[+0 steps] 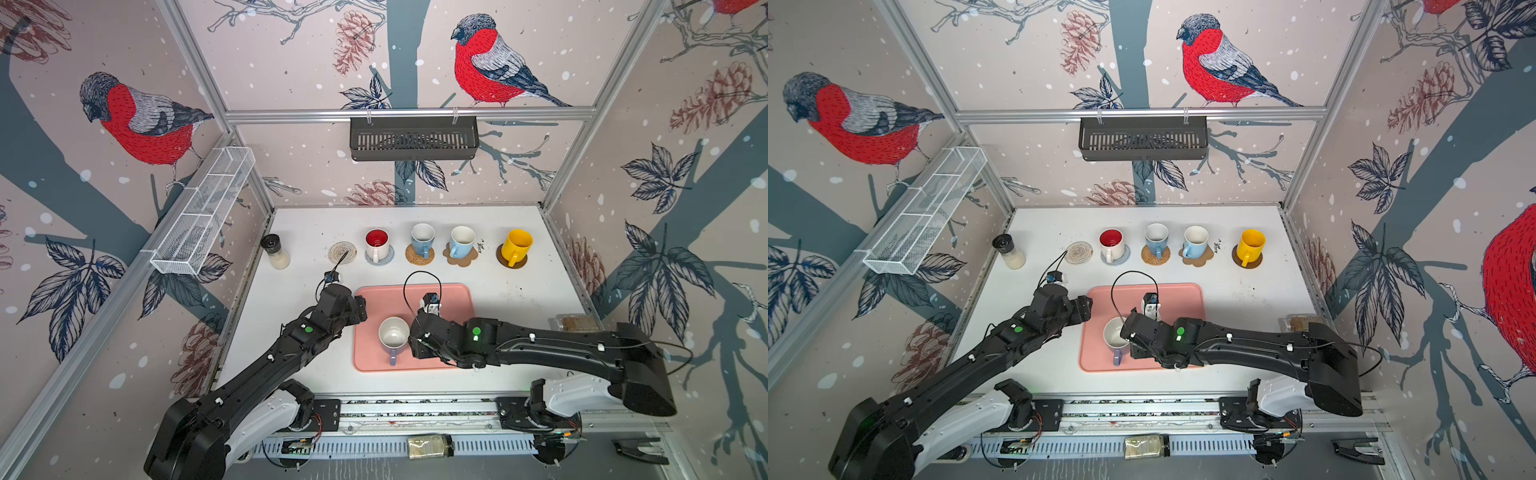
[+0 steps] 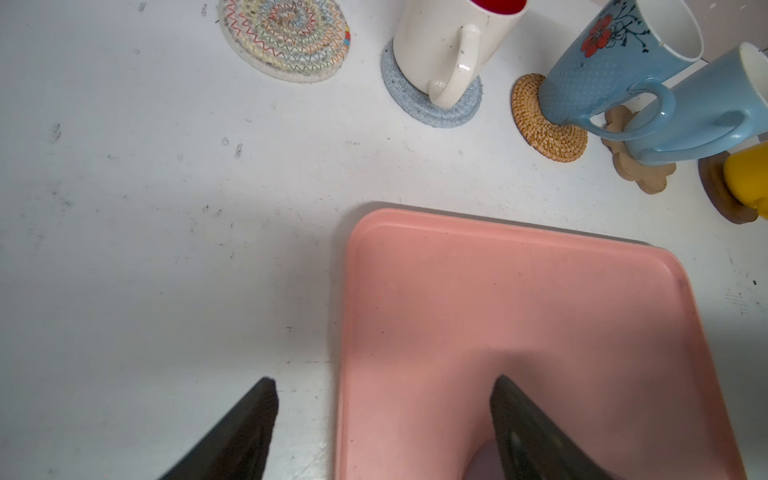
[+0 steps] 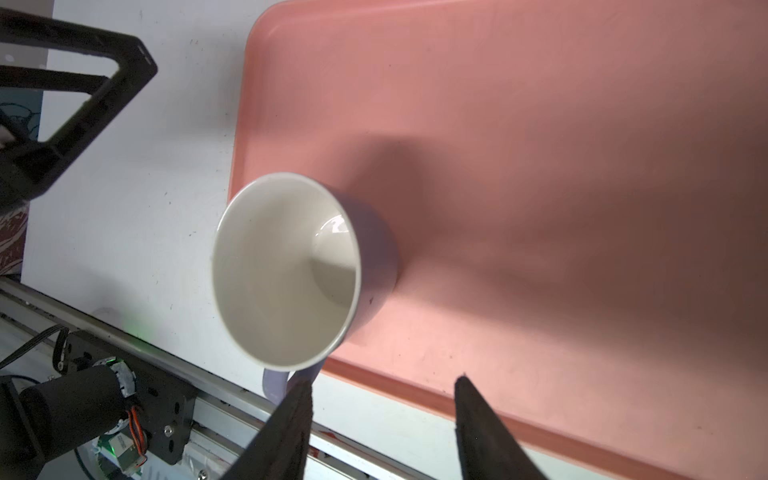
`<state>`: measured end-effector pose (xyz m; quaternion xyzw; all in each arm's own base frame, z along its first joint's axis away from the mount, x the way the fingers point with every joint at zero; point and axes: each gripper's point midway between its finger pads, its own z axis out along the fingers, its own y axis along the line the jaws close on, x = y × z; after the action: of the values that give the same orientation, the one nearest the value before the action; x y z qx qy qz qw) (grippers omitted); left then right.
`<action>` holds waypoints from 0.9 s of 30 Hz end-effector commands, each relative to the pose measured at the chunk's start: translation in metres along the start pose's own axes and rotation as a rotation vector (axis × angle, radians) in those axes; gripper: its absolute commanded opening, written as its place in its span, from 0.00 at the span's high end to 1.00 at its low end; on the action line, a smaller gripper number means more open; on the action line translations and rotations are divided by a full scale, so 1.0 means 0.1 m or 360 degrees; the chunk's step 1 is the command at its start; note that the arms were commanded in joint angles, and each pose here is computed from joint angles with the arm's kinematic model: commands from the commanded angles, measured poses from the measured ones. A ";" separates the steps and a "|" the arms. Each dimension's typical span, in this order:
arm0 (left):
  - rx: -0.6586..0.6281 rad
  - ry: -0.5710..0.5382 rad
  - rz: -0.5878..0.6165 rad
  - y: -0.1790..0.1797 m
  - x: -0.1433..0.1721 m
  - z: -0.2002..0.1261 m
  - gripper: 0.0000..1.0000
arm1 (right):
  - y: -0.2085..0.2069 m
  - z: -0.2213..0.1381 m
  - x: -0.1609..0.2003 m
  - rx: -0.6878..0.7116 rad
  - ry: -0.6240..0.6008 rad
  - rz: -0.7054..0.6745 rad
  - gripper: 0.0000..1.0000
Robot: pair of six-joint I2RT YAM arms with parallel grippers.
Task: Place cups on coasters
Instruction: Pick up the cup from the tray.
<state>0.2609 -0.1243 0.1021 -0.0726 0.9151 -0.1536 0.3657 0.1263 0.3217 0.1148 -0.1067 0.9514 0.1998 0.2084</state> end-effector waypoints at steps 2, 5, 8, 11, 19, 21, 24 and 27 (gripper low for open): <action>0.0025 -0.0066 -0.0042 0.01 -0.01 0.05 0.18 | 0.19 0.06 0.04 -0.0081 0.0038 0.0048 0.39; 0.0040 -0.0055 -0.0046 0.02 0.04 0.08 0.18 | 0.30 0.09 0.10 -0.0105 0.0074 0.0031 0.39; 0.0053 -0.0057 -0.0046 0.02 0.07 0.09 0.18 | 0.39 0.13 0.16 -0.0106 0.0101 0.0013 0.39; 0.0060 -0.0067 -0.0037 0.04 0.10 0.10 0.18 | 0.47 0.18 0.20 -0.0108 0.0110 0.0012 0.39; 0.0088 -0.0095 -0.0029 0.06 0.13 0.10 0.18 | 0.56 0.37 0.26 -0.0083 0.0142 0.0009 0.38; 0.0086 -0.0091 -0.0029 0.06 0.14 0.10 0.18 | 0.55 0.40 0.26 -0.0070 0.0147 0.0010 0.39; 0.0096 -0.0093 -0.0031 0.05 0.13 0.10 0.18 | 0.51 0.43 0.24 -0.0048 0.0148 0.0011 0.42; 0.0097 -0.0089 -0.0030 0.05 0.14 0.10 0.18 | 0.42 0.46 0.20 -0.0005 0.0146 0.0017 0.50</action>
<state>0.2536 -0.1205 0.0782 -0.0805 0.9060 -0.1695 0.3795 0.1068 0.3792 0.0826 -0.1187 0.9588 0.2039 0.1585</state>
